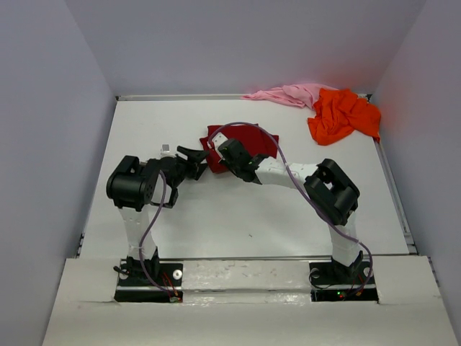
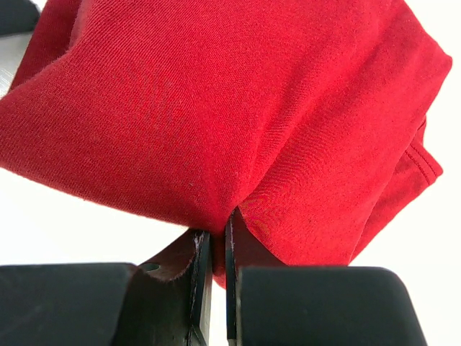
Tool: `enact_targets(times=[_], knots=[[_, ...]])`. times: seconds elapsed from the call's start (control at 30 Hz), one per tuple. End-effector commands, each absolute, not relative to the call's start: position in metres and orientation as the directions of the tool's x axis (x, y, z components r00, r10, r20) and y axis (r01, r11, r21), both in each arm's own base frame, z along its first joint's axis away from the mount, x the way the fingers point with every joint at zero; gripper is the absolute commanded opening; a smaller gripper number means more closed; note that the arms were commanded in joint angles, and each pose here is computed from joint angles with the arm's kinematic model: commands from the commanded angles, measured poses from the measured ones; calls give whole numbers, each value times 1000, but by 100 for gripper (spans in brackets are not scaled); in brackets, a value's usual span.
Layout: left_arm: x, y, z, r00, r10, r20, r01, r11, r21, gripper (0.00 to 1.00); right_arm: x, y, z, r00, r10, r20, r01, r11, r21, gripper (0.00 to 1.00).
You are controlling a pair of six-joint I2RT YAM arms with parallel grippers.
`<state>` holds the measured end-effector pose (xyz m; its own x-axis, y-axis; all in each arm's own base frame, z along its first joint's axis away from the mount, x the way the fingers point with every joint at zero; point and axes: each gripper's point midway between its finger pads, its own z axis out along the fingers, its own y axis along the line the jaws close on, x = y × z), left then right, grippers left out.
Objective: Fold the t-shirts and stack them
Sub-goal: Pass from the right arm to the left
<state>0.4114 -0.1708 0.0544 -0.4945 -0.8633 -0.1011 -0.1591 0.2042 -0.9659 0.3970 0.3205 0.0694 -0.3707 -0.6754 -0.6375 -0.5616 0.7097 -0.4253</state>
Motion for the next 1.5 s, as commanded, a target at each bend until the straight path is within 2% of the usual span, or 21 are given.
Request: enact_targets(times=[0.0, 0.63, 0.83, 0.93, 0.97, 1.0, 1.03, 1.07, 1.3, 1.33, 1.37, 1.4, 1.47], knots=[[422, -180, 59, -495, -859, -128, -118, 213, -970, 80, 400, 326, 82, -368, -642, -673, -551, 733, -398, 0], [444, -213, 57, -535, -831, -153, -117, 252, -960, 80, 397, 324, 88, -368, -631, -683, -547, 741, -390, 0], [453, -217, 57, -540, -823, -179, -110, 280, -954, 75, 394, 321, 85, -378, -630, -679, -545, 744, -387, 0], [456, -218, 58, -540, -822, -181, -105, 280, -954, 65, 394, 319, 85, -380, -630, -677, -539, 746, -391, 0], [457, -218, 58, -542, -819, -188, -98, 284, -954, 48, 394, 319, 85, -380, -630, -677, -538, 746, -392, 0], [458, -218, 59, -541, -820, -188, -97, 283, -954, 37, 393, 318, 85, -380, -630, -677, -538, 746, -392, 0], [458, -219, 58, -545, -816, -192, -93, 286, -954, 21, 393, 318, 86, -380, -629, -678, -538, 747, -392, 0], [459, -220, 59, -550, -811, -198, -85, 291, -953, 0, 393, 319, 86, -380, -627, -680, -537, 748, -390, 0], [469, -221, 55, -578, -783, -230, -92, 343, -935, 0, 386, 315, 82, -429, -587, -686, -517, 783, -346, 0], [471, -219, 54, -576, -782, -236, -97, 352, -931, 0, 381, 315, 78, -446, -580, -682, -525, 787, -326, 8], [477, -218, 56, -581, -778, -241, -102, 364, -926, 0, 375, 312, 74, -464, -578, -671, -532, 788, -311, 22], [481, -217, 54, -586, -772, -247, -109, 376, -920, 0, 370, 311, 70, -490, -555, -673, -524, 804, -281, 49], [496, -210, 54, -596, -751, -284, -115, 430, -895, 0, 350, 307, 61, -528, -549, -648, -556, 800, -224, 66]])
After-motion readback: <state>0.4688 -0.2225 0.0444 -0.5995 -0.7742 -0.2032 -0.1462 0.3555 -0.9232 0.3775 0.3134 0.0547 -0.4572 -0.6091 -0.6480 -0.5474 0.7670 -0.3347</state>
